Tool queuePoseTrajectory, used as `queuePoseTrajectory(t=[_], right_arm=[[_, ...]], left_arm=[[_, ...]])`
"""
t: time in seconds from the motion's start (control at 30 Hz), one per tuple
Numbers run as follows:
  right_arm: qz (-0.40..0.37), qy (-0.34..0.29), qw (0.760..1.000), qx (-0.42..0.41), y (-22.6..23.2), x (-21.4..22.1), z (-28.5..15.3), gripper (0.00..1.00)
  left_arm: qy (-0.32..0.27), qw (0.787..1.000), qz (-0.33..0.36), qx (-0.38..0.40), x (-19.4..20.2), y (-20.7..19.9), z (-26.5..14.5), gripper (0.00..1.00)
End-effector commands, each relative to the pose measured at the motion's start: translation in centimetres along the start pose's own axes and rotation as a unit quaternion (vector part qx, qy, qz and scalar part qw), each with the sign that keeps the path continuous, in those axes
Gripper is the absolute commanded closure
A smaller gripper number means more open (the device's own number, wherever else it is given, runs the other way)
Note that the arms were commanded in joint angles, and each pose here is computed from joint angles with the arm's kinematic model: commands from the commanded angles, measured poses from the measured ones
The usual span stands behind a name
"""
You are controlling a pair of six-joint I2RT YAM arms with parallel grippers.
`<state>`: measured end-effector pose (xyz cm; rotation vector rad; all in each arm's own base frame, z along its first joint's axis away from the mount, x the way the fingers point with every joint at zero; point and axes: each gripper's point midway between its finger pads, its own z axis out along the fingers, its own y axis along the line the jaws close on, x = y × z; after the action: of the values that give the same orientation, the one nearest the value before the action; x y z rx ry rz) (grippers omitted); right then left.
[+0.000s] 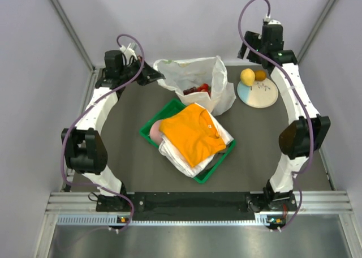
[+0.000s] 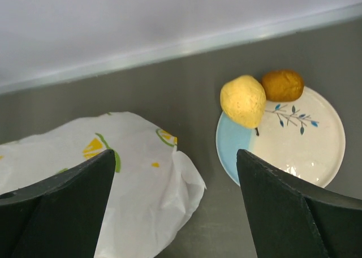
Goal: Place the fruits into the plastic bag
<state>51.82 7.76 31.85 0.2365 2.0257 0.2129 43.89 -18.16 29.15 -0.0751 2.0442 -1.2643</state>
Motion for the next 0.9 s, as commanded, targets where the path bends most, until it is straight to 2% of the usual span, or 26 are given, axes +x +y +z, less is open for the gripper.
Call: queuePoseTrajectory(t=[0.0,0.17,0.4,0.87], right_arm=[[-0.001,0.059,0.998,0.008,-1.3,3.6,2.7,0.13],[-0.016,0.094,0.995,0.025,-2.5,6.3,5.4,0.16],[-0.041,0.123,0.989,0.068,-4.6,8.2,8.3,0.16],[-0.049,0.145,0.983,0.105,-7.8,10.3,12.4,0.14]], left_arm=[[-0.017,0.999,0.035,0.012,-1.0,-1.8,-0.7,1.0],[-0.016,0.999,0.037,0.008,-1.2,-1.8,-0.7,1.0],[-0.015,0.999,0.033,0.003,-1.3,-1.3,-0.5,1.0],[-0.012,0.999,0.033,-0.006,-2.0,-0.7,0.0,1.0]])
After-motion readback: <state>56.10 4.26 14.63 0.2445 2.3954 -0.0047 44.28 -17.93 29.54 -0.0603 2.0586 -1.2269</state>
